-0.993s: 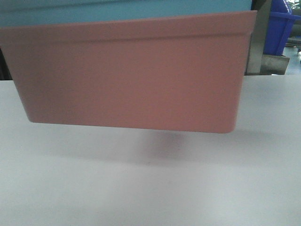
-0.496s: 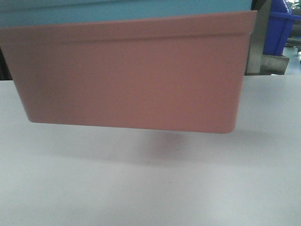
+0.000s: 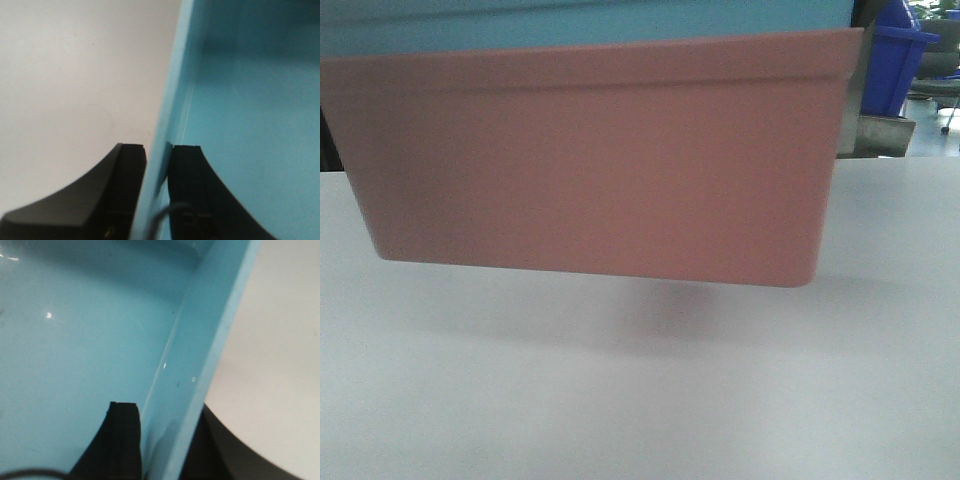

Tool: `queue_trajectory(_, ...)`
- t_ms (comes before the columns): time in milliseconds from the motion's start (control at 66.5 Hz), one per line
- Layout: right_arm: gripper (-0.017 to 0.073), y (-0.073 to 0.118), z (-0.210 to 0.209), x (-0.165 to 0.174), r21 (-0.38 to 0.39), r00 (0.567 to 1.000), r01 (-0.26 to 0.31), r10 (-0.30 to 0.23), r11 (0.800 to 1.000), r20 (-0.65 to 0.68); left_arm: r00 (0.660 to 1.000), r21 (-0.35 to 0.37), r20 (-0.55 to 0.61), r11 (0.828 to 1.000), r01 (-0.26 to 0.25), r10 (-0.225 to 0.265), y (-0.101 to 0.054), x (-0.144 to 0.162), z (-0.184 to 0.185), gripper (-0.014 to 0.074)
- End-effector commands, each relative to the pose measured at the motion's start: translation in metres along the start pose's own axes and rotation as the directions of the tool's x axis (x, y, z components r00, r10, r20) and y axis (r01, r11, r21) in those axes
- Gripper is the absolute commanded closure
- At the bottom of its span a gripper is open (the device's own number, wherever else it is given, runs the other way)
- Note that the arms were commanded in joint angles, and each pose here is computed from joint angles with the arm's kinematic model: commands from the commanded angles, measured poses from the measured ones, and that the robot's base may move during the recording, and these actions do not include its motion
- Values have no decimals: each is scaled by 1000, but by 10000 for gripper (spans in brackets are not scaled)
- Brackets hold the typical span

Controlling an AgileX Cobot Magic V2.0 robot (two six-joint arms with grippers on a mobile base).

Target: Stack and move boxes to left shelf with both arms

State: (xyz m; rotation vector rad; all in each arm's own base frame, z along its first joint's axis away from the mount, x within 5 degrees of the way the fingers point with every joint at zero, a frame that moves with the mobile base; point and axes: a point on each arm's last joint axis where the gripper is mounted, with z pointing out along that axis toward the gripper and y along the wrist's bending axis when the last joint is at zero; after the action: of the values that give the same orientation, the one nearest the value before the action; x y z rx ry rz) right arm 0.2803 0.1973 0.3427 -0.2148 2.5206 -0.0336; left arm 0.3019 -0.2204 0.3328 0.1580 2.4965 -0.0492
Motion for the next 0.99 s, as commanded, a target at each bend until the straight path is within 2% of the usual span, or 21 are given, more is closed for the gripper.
queue_trajectory(0,503,15,-31,-20,-213,975,-33,79,976,209,984,228,167,974,18,-58,-24,-15,-39,596)
queue_trajectory(978,503,15,-31,-20,-213,975,-33,79,976,209,984,228,167,974,18,-58,-24,-15,-39,596)
